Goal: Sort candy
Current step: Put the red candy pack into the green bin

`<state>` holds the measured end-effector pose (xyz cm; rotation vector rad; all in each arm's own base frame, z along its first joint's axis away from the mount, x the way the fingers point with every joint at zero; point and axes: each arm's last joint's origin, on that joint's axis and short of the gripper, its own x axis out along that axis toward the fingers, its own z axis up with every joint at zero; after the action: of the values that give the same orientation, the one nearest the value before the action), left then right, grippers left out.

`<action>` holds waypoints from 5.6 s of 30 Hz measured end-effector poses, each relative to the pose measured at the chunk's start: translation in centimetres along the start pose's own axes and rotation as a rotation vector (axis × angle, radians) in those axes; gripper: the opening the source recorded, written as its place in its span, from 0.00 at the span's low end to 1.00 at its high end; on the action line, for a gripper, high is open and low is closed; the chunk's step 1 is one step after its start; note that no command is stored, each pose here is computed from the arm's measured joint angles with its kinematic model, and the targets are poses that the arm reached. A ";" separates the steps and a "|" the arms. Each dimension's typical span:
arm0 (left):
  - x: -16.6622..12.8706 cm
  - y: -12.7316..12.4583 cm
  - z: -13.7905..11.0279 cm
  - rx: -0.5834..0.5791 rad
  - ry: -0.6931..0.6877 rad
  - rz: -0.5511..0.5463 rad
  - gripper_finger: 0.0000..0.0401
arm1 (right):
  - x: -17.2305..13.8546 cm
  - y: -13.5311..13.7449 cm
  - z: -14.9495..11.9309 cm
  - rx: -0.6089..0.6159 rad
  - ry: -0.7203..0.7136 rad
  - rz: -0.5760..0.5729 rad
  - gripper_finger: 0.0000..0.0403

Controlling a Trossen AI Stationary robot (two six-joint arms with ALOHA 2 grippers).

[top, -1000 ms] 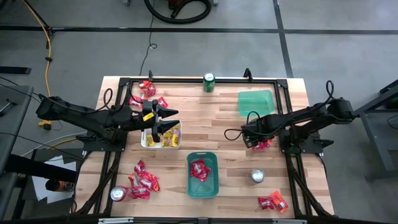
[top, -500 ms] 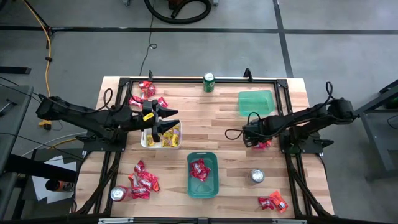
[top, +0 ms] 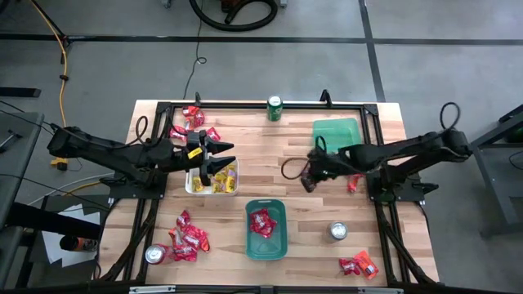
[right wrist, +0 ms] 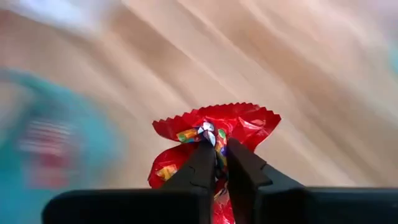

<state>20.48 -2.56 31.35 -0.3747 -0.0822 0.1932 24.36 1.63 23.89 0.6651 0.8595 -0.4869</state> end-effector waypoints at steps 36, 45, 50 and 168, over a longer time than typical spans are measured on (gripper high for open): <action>0.0 0.0 0.0 -0.001 0.000 0.001 0.58 | 3.0 13.2 -1.0 -0.299 0.001 0.635 0.26; 0.0 0.0 0.0 -0.001 0.000 0.001 0.58 | 2.7 13.1 -0.8 -0.371 0.006 0.676 0.51; 0.0 0.0 0.0 0.000 0.001 0.002 0.58 | 1.0 12.9 0.5 -0.372 0.028 0.722 0.54; -3.5 -10.2 -17.1 0.544 1.613 -0.069 0.05 | -4.7 6.4 5.1 -0.416 -0.633 0.175 0.55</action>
<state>20.78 -18.69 19.16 0.0998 1.5172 -0.1978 28.39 3.08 32.30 0.1728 0.2803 -0.3149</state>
